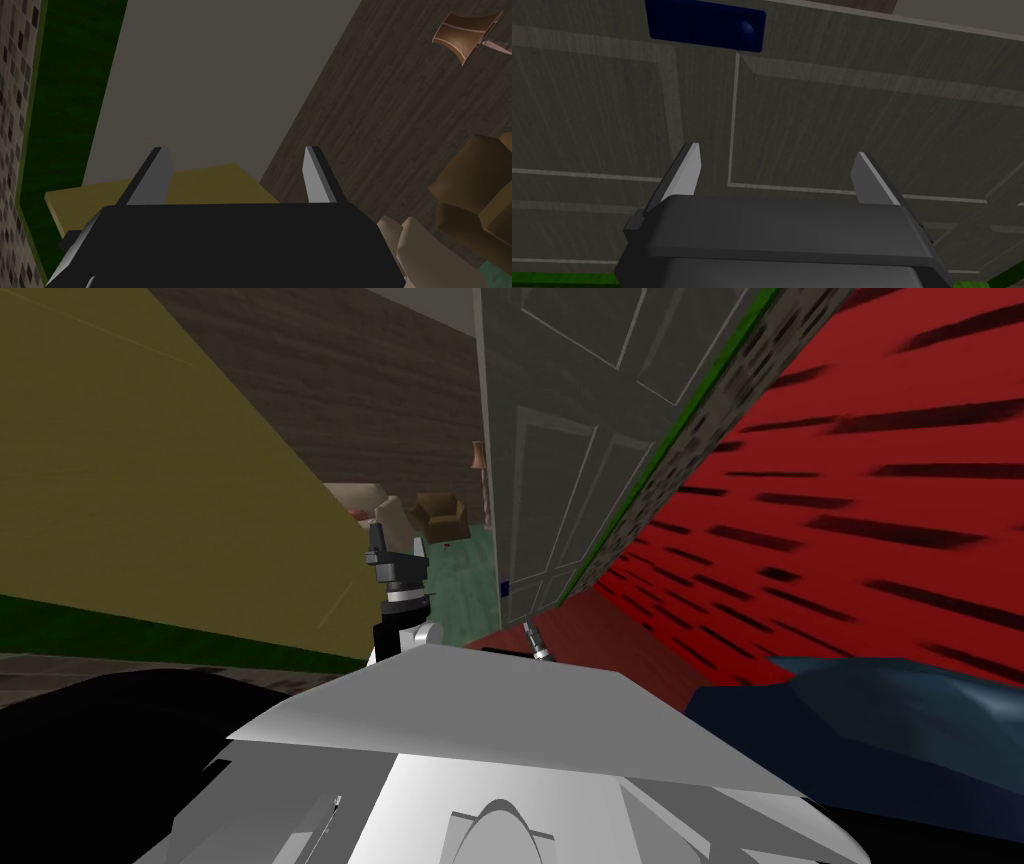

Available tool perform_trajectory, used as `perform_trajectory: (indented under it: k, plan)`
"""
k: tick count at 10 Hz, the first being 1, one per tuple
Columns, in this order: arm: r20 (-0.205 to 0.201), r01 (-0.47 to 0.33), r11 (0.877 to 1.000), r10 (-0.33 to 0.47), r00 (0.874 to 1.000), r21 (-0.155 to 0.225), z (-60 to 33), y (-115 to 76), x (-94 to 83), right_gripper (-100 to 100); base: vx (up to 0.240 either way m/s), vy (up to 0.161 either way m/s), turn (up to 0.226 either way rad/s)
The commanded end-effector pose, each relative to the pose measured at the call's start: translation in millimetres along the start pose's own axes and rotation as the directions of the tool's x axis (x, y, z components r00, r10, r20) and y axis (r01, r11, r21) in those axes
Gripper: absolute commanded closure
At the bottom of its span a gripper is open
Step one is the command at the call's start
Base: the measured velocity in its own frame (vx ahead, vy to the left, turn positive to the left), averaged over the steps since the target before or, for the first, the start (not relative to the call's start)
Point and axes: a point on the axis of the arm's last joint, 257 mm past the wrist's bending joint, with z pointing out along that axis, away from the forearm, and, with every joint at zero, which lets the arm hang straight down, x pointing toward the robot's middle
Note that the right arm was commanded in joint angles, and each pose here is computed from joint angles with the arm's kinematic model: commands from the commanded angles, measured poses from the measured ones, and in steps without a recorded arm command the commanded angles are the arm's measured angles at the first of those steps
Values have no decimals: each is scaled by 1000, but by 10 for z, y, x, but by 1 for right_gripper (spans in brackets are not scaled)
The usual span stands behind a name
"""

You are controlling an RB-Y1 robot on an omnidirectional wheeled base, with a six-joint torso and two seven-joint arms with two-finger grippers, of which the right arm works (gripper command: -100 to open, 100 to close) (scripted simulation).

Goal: Push the door open

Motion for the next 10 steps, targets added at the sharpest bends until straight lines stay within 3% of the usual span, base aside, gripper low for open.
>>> perform_trajectory:
  k: [1,7,10]
  plan:
    - [-23,-19,1000,19,1000,13,-28,-74,111,-100,135,15,-9]
    - [-89,-72,996,76,993,54,-110,-276,465,-100,162,31,-7]
    - [-82,-55,997,60,995,61,-64,-310,381,-100,122,71,24]
